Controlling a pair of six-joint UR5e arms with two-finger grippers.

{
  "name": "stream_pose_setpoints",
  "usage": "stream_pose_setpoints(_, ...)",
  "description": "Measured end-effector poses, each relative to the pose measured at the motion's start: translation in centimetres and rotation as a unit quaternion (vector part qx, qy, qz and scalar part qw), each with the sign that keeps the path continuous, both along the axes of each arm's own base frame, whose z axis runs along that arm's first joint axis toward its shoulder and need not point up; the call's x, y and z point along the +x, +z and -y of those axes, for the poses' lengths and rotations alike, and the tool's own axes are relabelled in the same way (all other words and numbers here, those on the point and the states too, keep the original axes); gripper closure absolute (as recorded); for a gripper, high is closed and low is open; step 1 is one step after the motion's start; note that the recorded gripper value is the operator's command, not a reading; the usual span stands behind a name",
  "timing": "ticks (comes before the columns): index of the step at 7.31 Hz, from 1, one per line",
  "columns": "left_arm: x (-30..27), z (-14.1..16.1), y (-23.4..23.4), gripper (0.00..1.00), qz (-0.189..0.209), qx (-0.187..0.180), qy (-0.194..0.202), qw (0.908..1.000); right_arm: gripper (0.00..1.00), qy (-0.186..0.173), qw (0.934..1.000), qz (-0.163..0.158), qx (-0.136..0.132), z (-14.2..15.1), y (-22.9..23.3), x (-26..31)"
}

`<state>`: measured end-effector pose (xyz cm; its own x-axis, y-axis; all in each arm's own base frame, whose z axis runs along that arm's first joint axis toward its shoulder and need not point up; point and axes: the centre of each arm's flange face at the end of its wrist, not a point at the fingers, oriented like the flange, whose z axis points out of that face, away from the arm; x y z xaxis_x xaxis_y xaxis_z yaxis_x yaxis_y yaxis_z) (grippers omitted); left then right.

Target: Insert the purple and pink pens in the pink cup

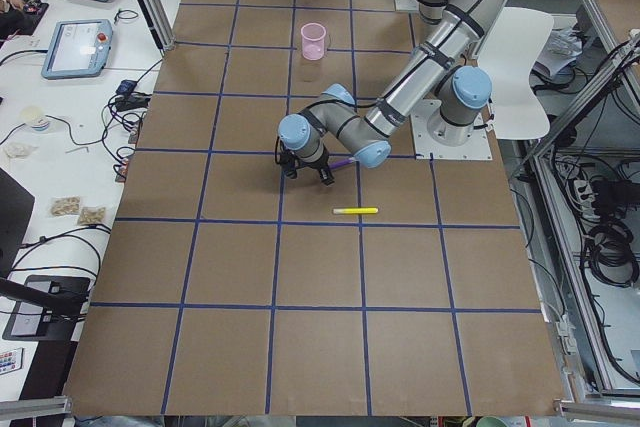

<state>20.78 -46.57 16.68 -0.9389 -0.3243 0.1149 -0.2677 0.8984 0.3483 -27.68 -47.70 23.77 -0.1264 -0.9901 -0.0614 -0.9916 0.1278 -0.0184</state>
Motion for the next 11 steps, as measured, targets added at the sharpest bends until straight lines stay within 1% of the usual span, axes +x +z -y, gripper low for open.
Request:
stream_pose_setpoints(1,-0.1,0.0,-0.1,0.20,-0.001,0.001,-0.001,1.0000,0.00,0.012,0.9999,0.003,0.001,-0.3,-1.1,0.0)
stream_pose_setpoints(2,-0.1,0.0,-0.3,0.21,-0.003,0.002,-0.002,1.0000,0.00,0.022,0.9998,-0.002,-0.004,-0.8,-2.2,0.3)
stream_pose_setpoints(3,-0.2,0.0,-0.7,0.34,-0.005,0.004,-0.002,1.0000,0.00,0.032,0.9993,-0.013,-0.012,-1.4,-3.3,0.8)
stream_pose_setpoints(5,-0.1,0.3,-0.9,0.34,-0.007,0.002,-0.003,1.0000,0.00,0.040,0.9988,-0.018,-0.019,-3.1,-5.1,1.1)
stream_pose_setpoints(6,-0.1,0.3,-1.0,0.39,-0.010,0.001,-0.002,0.9999,0.05,0.045,0.9987,-0.017,-0.018,-3.8,-5.5,1.0)
stream_pose_setpoints(7,-0.2,0.4,-1.1,0.53,-0.012,0.000,-0.002,0.9999,0.08,0.049,0.9985,-0.015,-0.018,-4.1,-5.8,0.9)
stream_pose_setpoints(8,-0.2,0.4,-1.1,0.69,-0.013,0.000,-0.001,0.9999,0.09,0.050,0.9985,-0.014,-0.016,-4.2,-6.0,0.9)
stream_pose_setpoints(9,-0.2,0.4,-1.2,0.84,-0.014,0.000,-0.002,0.9999,0.09,0.050,0.9986,-0.013,-0.014,-4.4,-6.2,1.0)
stream_pose_setpoints(10,-0.2,0.4,-1.2,0.98,-0.014,0.000,-0.003,0.9999,0.23,0.047,0.9987,-0.012,-0.012,-4.6,-6.5,1.2)
stream_pose_setpoints(11,-0.2,0.5,-1.1,1.00,-0.014,0.000,-0.003,0.9999,0.47,0.045,0.9989,-0.011,-0.009,-4.7,-6.7,1.3)
